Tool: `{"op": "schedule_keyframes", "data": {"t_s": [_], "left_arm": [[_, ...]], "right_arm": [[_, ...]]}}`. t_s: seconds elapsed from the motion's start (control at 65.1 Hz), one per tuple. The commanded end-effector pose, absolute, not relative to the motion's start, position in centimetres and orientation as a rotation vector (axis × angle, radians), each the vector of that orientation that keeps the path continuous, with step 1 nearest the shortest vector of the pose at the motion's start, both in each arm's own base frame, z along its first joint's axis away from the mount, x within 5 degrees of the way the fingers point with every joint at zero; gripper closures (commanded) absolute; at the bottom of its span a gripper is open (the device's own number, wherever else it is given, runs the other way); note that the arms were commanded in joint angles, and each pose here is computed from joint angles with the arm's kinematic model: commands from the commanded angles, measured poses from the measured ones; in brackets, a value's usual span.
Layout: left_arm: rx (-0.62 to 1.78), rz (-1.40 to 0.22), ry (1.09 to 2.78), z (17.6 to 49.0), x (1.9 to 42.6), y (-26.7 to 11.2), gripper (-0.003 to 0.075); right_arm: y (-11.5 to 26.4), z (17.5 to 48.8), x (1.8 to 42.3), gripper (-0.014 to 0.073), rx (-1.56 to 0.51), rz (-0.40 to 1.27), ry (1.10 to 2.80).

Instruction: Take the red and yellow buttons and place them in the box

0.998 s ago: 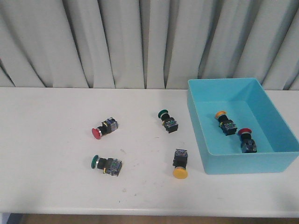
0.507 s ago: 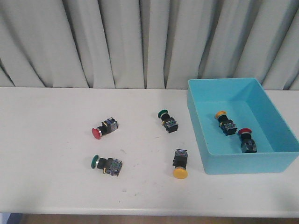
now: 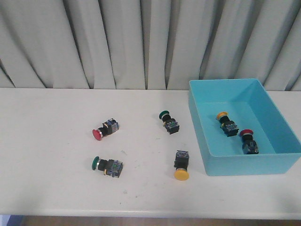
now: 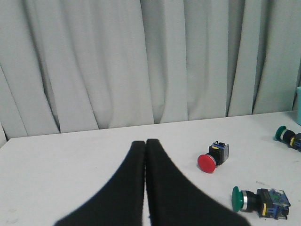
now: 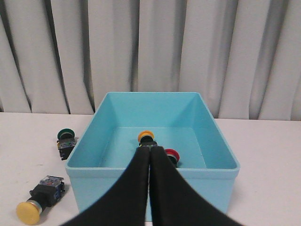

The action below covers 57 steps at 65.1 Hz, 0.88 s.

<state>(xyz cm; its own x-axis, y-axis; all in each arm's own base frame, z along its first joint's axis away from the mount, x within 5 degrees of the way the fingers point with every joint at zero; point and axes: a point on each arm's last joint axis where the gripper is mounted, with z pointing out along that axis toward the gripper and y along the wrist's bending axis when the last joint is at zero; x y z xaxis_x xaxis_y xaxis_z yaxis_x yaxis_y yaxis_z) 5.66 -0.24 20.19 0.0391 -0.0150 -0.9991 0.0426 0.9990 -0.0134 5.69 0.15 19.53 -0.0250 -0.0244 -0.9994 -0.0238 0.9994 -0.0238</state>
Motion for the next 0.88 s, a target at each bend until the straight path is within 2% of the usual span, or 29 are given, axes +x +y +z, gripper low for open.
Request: {"op": "schedule_keyframes", "data": {"t_s": [0.0,0.86], "left_arm": [[0.018,-0.045,1.491,19.29,5.71,-0.23,0.0727],[0.018,-0.045,1.491,19.29,5.71,-0.23,0.0727]], "right_arm": [[0.07,20.13,5.63,0.0599,-0.034,-0.015,1.508],[0.08,20.51,5.60,0.0599,-0.025,-0.005,1.469]]}}
